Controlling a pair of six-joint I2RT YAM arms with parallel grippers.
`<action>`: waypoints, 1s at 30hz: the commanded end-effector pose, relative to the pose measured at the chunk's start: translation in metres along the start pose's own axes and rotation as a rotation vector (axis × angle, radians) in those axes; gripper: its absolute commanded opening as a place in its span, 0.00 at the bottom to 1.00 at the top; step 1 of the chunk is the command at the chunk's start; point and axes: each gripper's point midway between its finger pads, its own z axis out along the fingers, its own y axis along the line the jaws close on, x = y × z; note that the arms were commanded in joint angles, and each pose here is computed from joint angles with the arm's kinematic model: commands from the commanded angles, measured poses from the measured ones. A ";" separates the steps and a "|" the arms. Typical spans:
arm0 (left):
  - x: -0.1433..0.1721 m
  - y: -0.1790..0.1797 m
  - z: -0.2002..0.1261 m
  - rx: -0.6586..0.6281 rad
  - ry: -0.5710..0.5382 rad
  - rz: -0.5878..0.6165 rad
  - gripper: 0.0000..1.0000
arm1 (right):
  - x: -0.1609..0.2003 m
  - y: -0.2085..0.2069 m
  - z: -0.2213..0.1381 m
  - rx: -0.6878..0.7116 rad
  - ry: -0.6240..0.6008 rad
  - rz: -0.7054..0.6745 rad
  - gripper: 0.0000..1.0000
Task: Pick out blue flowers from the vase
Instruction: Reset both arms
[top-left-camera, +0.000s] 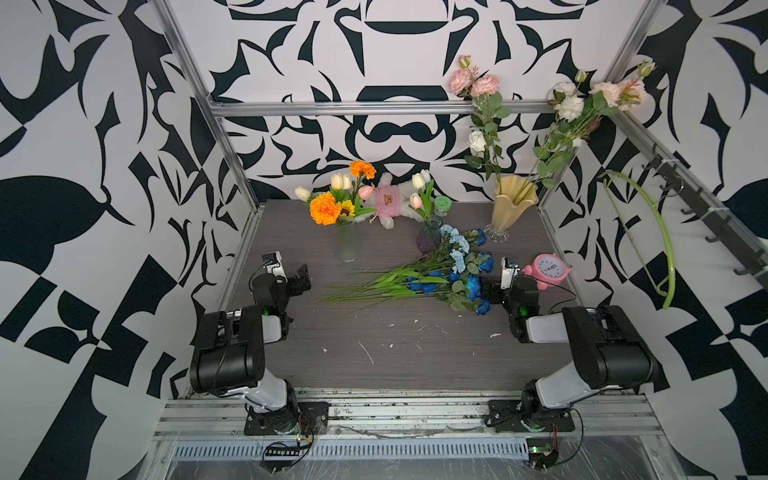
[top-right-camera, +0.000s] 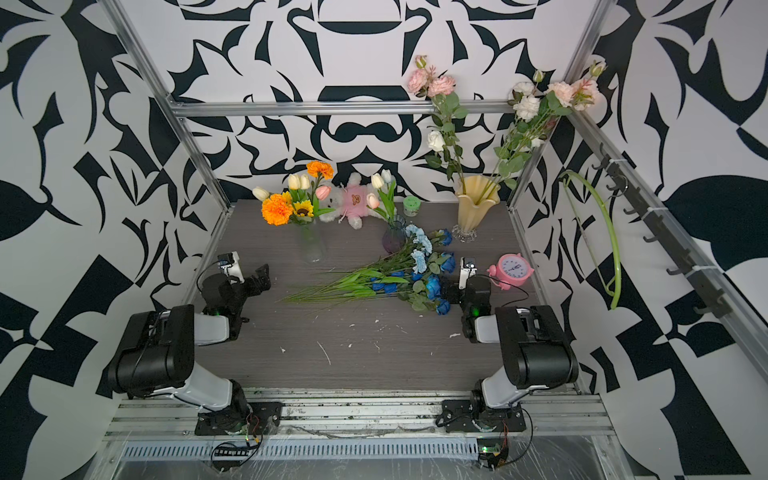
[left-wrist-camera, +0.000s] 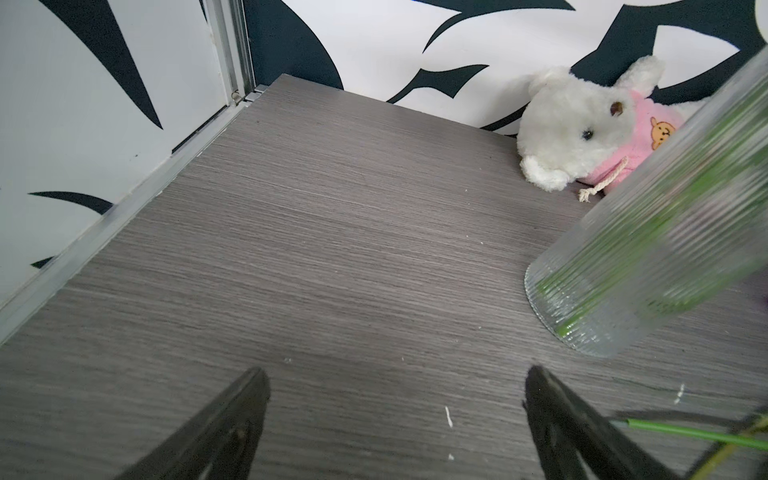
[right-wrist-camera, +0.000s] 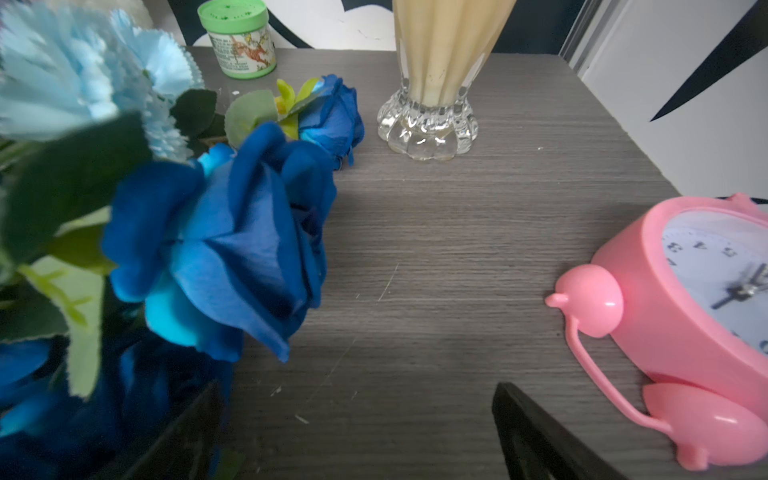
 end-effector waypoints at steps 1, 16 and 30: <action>0.004 -0.004 0.002 0.019 0.031 0.017 1.00 | -0.024 0.006 0.003 -0.022 -0.070 -0.015 1.00; 0.004 -0.004 0.002 0.010 0.031 0.024 0.99 | -0.024 0.005 0.002 -0.016 -0.071 -0.012 1.00; 0.002 0.013 -0.004 -0.094 -0.006 -0.011 0.99 | -0.024 -0.018 -0.005 0.114 -0.106 0.055 1.00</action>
